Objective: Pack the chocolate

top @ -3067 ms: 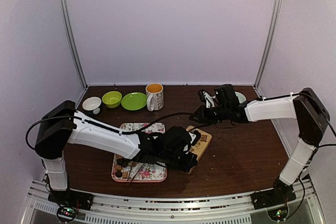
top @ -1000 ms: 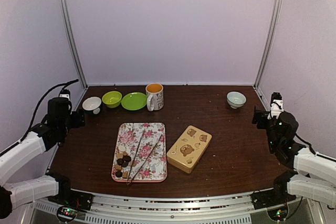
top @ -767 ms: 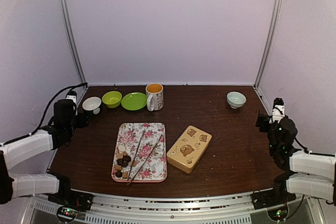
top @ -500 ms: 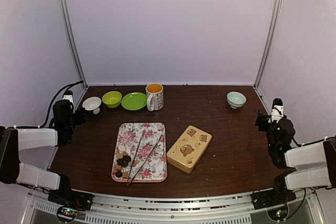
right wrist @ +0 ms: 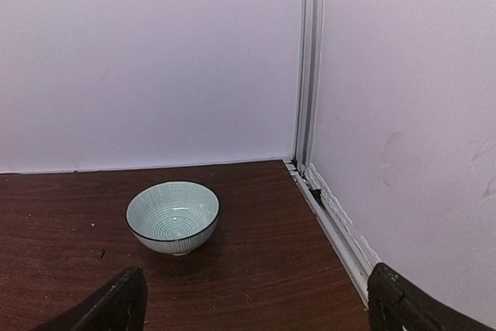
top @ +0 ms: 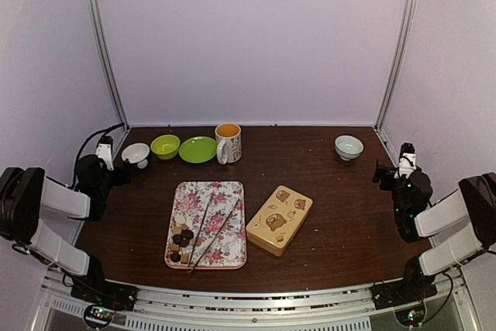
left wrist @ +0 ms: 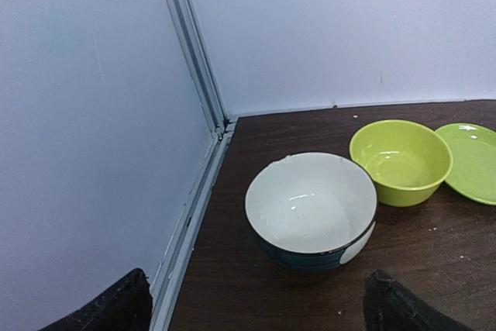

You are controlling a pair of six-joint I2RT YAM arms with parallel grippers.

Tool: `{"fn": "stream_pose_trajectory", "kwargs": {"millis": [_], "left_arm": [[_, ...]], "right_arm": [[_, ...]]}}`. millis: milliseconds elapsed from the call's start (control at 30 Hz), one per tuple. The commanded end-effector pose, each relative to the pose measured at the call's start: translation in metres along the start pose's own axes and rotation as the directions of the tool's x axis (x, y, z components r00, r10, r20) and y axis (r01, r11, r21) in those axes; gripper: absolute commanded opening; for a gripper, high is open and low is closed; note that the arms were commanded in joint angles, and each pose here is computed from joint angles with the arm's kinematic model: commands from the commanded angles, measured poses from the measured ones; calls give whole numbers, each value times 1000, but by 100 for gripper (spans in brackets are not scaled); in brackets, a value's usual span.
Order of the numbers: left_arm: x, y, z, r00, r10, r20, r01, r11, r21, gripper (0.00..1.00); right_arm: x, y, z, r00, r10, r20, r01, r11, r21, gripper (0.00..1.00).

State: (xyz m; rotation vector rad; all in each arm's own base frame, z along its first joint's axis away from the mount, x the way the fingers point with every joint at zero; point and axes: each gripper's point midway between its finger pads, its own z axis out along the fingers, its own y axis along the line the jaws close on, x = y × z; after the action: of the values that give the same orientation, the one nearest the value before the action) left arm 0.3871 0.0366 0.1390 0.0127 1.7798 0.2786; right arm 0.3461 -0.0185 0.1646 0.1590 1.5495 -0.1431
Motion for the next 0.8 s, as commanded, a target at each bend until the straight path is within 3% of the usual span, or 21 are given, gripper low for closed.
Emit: {"fn": "stream_pose_trajectory", "kwargs": {"millis": [0,767], "left_arm": [[-27,-8,-3,992,3,124,-10,998,55,98],[-24,9,-3,992,-36,117,41,998,-41,98]], "right_arm": [[-7,19,22,999,-22,-47,18,996,-86,100],[-9,17,23,999,-20,-34,17,997,-74,100]]}}
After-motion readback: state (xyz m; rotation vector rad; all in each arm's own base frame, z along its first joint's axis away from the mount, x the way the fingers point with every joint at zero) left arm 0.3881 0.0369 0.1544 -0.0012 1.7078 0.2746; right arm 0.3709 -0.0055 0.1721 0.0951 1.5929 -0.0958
